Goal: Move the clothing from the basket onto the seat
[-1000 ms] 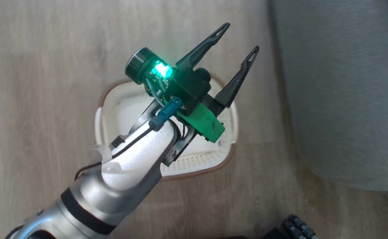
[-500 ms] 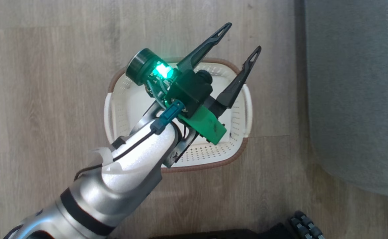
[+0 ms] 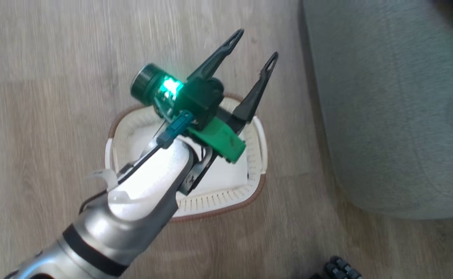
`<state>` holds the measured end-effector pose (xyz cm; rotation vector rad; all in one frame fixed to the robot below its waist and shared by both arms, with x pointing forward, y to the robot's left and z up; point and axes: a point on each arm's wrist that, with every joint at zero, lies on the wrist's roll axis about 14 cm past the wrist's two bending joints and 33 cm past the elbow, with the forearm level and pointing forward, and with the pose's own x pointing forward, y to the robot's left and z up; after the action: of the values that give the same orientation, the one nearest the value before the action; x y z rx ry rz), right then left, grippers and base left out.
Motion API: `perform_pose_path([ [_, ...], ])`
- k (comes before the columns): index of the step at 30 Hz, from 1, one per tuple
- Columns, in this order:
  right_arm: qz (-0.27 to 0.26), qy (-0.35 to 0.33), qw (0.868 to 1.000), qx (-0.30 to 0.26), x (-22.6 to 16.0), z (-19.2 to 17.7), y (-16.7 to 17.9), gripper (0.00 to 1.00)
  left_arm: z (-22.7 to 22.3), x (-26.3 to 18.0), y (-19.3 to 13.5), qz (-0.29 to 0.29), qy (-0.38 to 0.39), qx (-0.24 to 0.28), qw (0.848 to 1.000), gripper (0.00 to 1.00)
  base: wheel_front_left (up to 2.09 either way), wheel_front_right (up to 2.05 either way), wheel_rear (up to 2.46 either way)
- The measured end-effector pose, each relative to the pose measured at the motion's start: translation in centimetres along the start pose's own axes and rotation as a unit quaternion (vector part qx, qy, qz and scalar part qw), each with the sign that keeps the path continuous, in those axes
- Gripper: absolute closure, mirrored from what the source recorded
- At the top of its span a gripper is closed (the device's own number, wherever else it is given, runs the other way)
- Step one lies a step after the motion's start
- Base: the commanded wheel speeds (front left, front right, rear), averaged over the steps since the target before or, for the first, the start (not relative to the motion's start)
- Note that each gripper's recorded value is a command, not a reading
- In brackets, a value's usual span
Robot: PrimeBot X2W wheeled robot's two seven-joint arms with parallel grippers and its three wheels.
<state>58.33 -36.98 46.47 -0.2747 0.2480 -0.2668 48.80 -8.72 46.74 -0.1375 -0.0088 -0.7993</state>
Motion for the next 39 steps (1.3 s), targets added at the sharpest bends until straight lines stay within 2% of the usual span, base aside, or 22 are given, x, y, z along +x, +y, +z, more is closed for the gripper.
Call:
perform_pose_path([
  [7,0.007,-0.022,1.000,0.010,-3.9,1.8,-1.2,0.00,1.2,-1.6,-1.3,0.011,0.007,-0.010,1.000,0.00,0.00,0.00,0.00],
  [15,0.038,-0.094,0.994,0.041,-8.3,6.8,-0.6,0.00,3.6,-5.1,-0.3,0.084,0.003,-0.016,0.996,0.00,0.00,0.00,0.00],
  [21,0.083,-0.134,0.985,0.062,-11.3,9.1,2.0,0.00,5.4,-8.5,0.7,0.137,-0.012,-0.017,0.990,0.00,0.00,0.00,0.00],
  [27,0.133,-0.179,0.970,0.093,-13.8,11.5,5.7,0.00,6.4,-13.2,3.4,0.222,-0.026,-0.015,0.975,0.00,0.00,0.00,0.00],
  [33,0.171,-0.190,0.958,0.127,-16.8,10.6,9.4,0.00,6.6,-17.9,5.4,0.288,-0.029,0.007,0.957,0.00,0.00,0.00,0.00],
  [39,0.182,-0.195,0.952,0.153,-19.6,9.4,11.4,0.00,6.4,-21.5,6.2,0.332,-0.031,0.009,0.943,0.00,0.00,0.00,0.00],
])
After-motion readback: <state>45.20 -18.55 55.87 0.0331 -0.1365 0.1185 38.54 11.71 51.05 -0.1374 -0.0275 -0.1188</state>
